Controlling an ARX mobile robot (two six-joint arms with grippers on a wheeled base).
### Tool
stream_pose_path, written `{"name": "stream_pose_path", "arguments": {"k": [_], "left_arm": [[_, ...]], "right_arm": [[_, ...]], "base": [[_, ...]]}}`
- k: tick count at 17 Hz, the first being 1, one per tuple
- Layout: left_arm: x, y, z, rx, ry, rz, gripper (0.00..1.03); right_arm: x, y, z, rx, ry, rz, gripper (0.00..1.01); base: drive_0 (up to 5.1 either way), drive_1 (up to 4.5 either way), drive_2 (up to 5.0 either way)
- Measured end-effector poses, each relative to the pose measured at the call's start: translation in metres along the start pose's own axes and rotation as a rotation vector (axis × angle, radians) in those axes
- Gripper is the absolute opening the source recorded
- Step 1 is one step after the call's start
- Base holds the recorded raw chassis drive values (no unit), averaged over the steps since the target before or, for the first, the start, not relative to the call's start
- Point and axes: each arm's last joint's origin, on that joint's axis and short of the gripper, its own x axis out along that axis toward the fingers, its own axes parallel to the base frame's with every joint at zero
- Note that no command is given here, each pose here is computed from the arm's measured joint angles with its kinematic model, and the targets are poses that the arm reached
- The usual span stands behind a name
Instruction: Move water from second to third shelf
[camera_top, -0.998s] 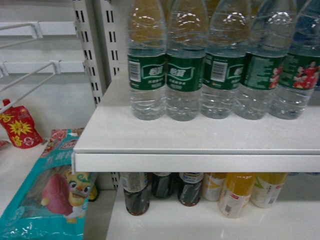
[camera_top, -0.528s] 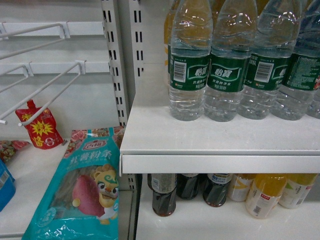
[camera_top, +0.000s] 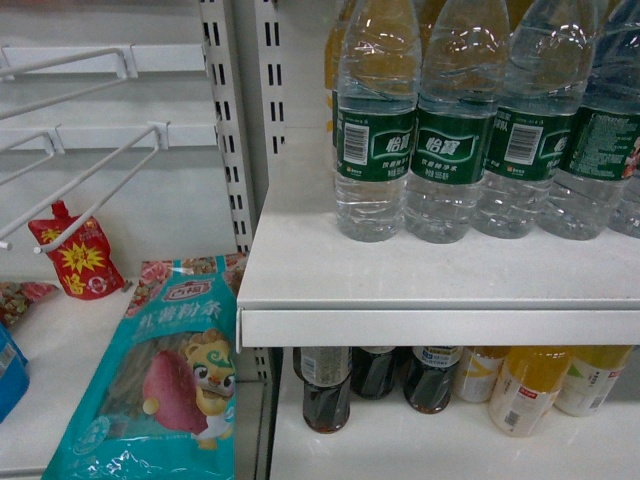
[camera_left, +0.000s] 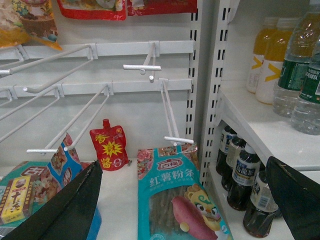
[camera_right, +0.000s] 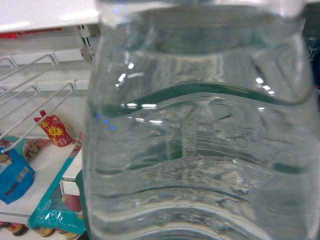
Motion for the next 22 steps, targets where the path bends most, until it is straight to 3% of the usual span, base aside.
{"name": "stream_pose_path", "arguments": {"k": [4, 14, 18, 22], "left_arm": [[0.000, 0.000, 0.000, 0.000, 0.000, 0.000, 0.98], [0.000, 0.000, 0.000, 0.000, 0.000, 0.000, 0.98], [0.000, 0.000, 0.000, 0.000, 0.000, 0.000, 0.98], [0.000, 0.000, 0.000, 0.000, 0.000, 0.000, 0.98]], "right_arm": [[0.017, 0.009, -0.009, -0.014, 0.062, 0.036, 0.42], [0.084, 0.009, -0.037, -0.055, 0.144, -0.020, 0.42], [0.109, 0.011, -0.041, -0.064, 0.128, -0.068, 0.42], [0.128, 0.008, -0.038, -0.065, 0.082, -0.151, 0.42]], "base": [[0.0, 0.00, 0.0], [0.0, 0.00, 0.0], [0.0, 0.00, 0.0], [0.0, 0.00, 0.0]]}}
